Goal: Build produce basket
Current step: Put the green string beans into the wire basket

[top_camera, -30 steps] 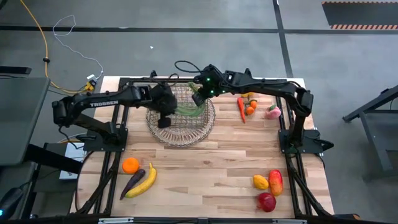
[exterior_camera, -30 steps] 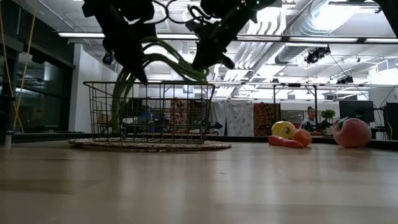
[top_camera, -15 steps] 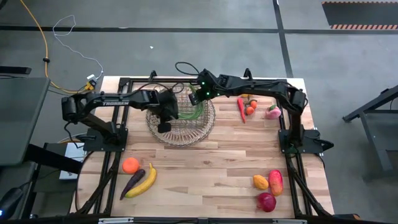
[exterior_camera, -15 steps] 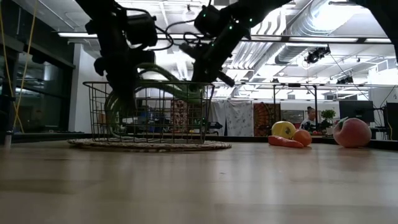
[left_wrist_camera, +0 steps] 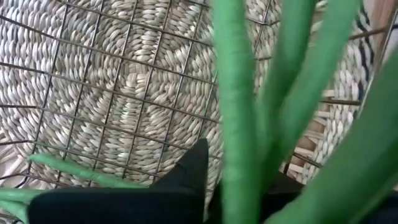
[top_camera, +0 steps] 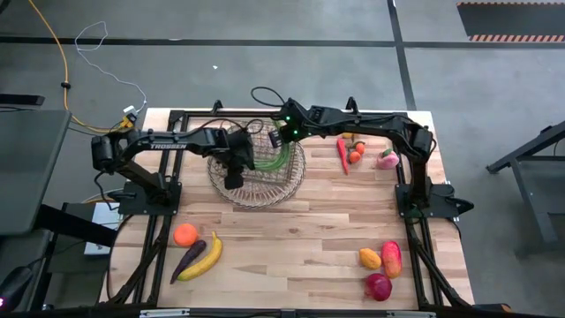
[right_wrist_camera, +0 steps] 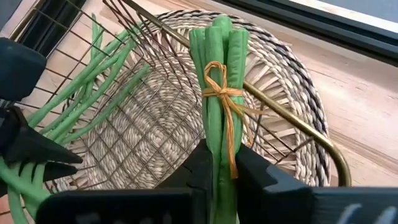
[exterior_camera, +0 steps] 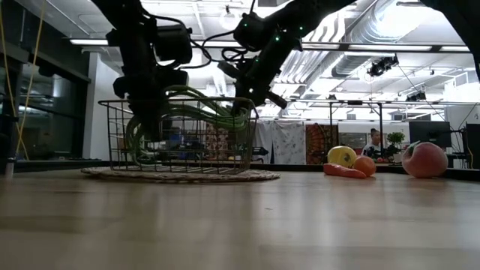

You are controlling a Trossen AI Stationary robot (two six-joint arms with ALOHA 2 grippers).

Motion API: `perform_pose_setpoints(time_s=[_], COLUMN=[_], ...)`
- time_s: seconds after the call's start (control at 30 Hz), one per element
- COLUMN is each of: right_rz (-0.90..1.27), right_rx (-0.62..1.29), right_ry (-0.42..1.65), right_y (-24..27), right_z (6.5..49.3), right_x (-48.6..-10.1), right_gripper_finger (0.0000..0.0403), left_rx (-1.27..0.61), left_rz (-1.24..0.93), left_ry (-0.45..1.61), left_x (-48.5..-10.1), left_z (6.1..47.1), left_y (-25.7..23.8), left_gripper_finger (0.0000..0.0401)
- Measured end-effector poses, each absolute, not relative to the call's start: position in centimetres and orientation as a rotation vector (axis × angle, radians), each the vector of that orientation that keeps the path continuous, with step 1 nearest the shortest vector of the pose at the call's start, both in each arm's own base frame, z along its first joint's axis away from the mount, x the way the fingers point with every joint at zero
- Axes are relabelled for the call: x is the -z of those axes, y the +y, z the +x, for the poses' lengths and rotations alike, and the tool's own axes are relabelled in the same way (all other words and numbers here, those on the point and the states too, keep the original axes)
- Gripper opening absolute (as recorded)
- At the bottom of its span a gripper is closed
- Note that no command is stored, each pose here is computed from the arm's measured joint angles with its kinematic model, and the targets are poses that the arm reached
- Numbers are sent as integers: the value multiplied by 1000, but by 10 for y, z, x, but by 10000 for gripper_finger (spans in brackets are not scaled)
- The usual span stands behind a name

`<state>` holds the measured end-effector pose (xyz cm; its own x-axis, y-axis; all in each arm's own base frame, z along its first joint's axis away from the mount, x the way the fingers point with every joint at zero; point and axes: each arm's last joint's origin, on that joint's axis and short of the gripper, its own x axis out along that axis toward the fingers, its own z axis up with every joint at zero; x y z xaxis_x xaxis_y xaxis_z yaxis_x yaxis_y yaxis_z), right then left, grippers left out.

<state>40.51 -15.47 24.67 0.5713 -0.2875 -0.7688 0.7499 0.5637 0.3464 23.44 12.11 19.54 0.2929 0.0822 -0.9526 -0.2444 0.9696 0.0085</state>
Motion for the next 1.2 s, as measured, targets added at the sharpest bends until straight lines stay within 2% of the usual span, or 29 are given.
perform_pose_setpoints(time_s=[0.2, 0.4, 0.53, 0.67, 0.97, 1.2], right_rz=[726, 727, 727, 727, 709, 709], right_rx=[673, 668, 667, 668, 662, 663], right_ry=[720, 721, 721, 722, 730, 729], right_y=[-155, -155, -155, -155, -154, -154], right_z=[405, 405, 405, 405, 405, 405], right_x=[-247, -247, -247, -247, -247, -248], right_gripper_finger=[5, 10, 9, 9, 8, 8], left_rx=[-225, -191, -176, -174, -171, -188], left_rz=[-140, -115, -99, -83, -70, -50], left_ry=[1229, 1256, 1265, 1291, 1386, 1321], left_x=[-213, -237, -248, -255, -273, -297], left_z=[241, 243, 244, 243, 236, 240], left_y=[125, 126, 126, 126, 124, 126], left_gripper_finger=[135, 225, 266, 284, 287, 287])
